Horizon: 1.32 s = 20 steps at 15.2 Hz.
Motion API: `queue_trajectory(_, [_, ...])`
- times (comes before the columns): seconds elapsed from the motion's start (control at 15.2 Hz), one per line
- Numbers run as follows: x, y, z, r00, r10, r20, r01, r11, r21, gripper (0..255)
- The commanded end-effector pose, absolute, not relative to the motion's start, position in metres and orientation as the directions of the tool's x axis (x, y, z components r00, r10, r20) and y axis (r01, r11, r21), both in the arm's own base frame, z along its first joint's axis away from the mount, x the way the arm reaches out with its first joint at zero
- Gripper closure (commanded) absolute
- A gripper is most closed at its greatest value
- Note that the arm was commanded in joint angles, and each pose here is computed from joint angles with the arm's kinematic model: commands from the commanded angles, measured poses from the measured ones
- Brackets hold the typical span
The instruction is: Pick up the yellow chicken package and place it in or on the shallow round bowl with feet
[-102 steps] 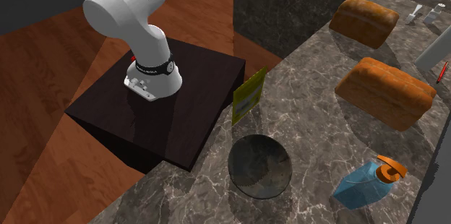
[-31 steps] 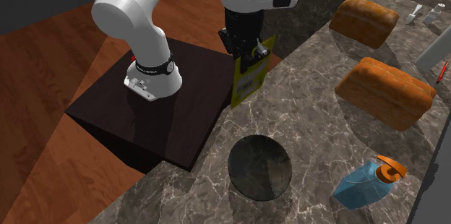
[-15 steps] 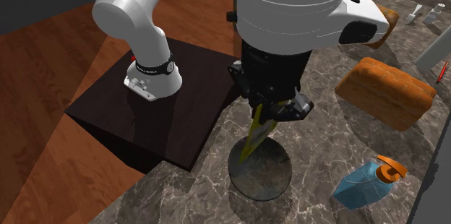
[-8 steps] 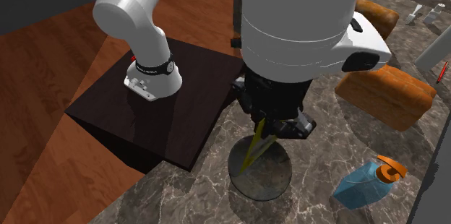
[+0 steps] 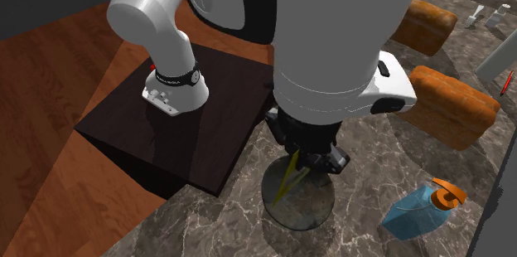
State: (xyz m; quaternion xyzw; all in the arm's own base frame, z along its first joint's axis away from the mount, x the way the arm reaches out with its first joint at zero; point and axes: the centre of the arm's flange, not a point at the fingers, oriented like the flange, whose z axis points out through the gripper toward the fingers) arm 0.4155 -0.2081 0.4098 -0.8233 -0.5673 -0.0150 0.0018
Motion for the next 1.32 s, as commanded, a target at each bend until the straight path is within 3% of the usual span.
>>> queue_trajectory(0.0, [0.416,-0.209,0.399,0.356,0.934,0.027,0.934,-0.356,0.015,255])
queue_trajectory(0.79, [0.416,-0.209,0.337,0.356,0.934,0.027,0.934,-0.356,0.015,255])
queue_trajectory(1.25, [0.416,-0.209,0.337,0.356,0.934,0.027,0.934,-0.356,0.015,255])
